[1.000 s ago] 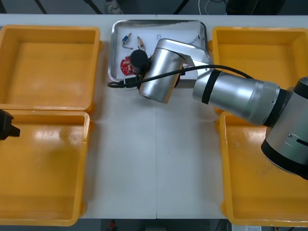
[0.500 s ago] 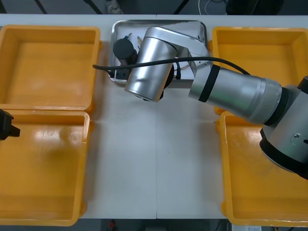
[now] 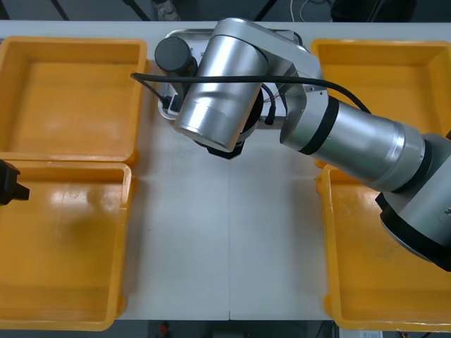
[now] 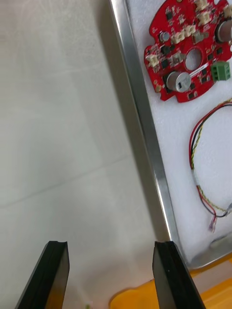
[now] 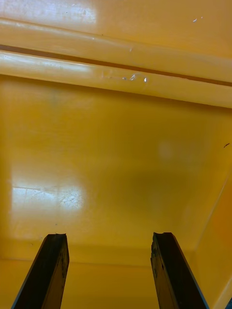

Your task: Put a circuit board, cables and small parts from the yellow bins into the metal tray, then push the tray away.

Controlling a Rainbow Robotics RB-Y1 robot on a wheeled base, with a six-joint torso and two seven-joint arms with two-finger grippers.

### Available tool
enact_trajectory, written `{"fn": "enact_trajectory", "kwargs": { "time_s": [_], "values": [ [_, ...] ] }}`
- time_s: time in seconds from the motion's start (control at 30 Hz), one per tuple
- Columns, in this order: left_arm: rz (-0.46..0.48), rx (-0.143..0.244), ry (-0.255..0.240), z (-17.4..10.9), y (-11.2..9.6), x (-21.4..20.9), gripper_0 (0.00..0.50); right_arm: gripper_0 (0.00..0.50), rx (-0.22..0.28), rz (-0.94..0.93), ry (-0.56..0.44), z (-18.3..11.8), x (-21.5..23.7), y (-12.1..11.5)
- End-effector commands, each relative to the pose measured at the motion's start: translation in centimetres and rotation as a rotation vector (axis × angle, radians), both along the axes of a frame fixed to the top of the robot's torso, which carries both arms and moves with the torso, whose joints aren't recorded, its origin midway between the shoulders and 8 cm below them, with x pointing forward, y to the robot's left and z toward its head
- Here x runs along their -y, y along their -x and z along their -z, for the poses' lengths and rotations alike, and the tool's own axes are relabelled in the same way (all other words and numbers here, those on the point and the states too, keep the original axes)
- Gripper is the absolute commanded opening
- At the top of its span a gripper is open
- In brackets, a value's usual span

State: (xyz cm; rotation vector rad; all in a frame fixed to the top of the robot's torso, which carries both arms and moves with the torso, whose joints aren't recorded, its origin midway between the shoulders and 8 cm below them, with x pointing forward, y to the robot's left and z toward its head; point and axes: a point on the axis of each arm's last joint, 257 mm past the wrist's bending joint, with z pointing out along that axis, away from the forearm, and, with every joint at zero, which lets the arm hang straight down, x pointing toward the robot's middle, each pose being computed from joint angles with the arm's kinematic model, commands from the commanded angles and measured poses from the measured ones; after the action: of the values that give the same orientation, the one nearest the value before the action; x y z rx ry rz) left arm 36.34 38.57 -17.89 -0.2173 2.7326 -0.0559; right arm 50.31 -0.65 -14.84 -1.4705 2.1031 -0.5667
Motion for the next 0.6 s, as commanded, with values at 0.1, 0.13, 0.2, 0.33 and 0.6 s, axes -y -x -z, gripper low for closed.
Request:
{"fn": "enact_trajectory", "kwargs": {
  "time_s": [0.1,0.13,0.2,0.33,0.6],
  "values": [
    [0.093,0.014,-0.083,-1.2,0.5,-1.2,0.5,0.5,-0.053,0.18,-0.143,-1.8,4.1,2.6],
    [0.093,0.014,-0.083,-1.2,0.5,-1.2,0.5,0.5,-0.048,0.195,-0.188,-2.2,4.2,2.9],
    [0.093,0.014,-0.083,-1.2,0.5,-1.2,0.5,0.5,-0.049,0.225,-0.26,-2.4,4.4,3.4],
    [0.093,0.014,-0.083,-1.2,0.5,-1.2,0.5,0.5,-0.048,0.314,-0.398,-2.9,6.5,3.9],
    [0.093,0.014,-0.083,-1.2,0.5,-1.2,0.5,0.5,-0.116,0.433,-0.559,-3.1,12.3,4.9]
  ]
}}
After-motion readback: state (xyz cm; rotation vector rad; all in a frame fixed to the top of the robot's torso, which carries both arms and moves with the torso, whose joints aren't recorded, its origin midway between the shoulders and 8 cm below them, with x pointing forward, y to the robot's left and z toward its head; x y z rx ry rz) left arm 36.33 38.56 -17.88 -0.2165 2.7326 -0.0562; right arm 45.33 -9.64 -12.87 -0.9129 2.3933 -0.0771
